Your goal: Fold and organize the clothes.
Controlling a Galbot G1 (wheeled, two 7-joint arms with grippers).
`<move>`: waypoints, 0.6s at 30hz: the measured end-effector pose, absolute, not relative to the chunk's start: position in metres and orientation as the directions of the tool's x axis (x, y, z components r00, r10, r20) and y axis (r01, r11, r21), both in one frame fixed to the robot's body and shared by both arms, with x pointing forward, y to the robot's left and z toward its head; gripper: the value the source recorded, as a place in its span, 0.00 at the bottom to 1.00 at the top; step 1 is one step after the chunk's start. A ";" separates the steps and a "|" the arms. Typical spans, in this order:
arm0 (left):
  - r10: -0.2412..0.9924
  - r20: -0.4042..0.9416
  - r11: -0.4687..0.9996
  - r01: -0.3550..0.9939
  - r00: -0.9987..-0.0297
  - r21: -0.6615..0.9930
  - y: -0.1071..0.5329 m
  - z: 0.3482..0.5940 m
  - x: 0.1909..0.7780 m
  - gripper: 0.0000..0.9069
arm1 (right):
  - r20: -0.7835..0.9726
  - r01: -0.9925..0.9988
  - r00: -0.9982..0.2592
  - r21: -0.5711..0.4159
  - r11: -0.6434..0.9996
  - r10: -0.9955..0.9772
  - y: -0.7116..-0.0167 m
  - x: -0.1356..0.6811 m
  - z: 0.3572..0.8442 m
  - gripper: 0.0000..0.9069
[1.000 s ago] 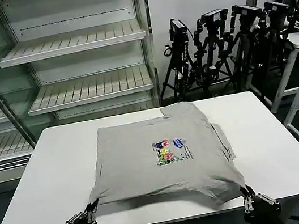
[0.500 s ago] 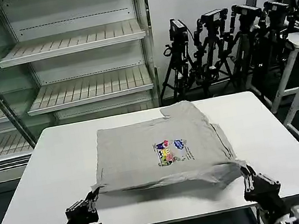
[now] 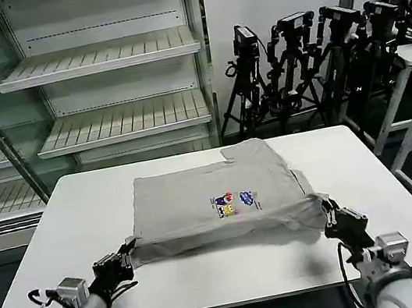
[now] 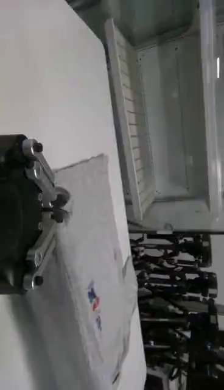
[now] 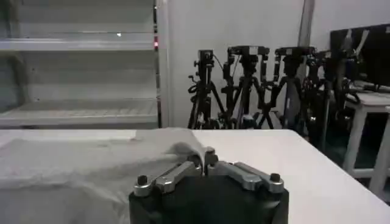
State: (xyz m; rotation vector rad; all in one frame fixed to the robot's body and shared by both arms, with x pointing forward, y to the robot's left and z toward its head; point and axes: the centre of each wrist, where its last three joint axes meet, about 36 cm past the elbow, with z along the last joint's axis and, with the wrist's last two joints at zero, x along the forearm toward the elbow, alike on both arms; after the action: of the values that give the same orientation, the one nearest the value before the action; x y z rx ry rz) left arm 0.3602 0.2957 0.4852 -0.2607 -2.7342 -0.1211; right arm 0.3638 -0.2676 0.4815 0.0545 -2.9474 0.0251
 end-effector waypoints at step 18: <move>0.119 0.415 0.985 0.160 -0.902 0.064 0.295 0.456 0.411 1.00 | 0.264 -0.040 -0.964 -0.061 0.997 -0.023 -0.263 0.425 0.440 1.00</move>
State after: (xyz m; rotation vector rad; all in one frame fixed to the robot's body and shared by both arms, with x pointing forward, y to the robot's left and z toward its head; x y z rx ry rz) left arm 0.4111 0.2945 0.4563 -0.1994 -2.7084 -0.1338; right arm 0.4253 -0.2633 0.4400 0.0461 -2.8736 0.0949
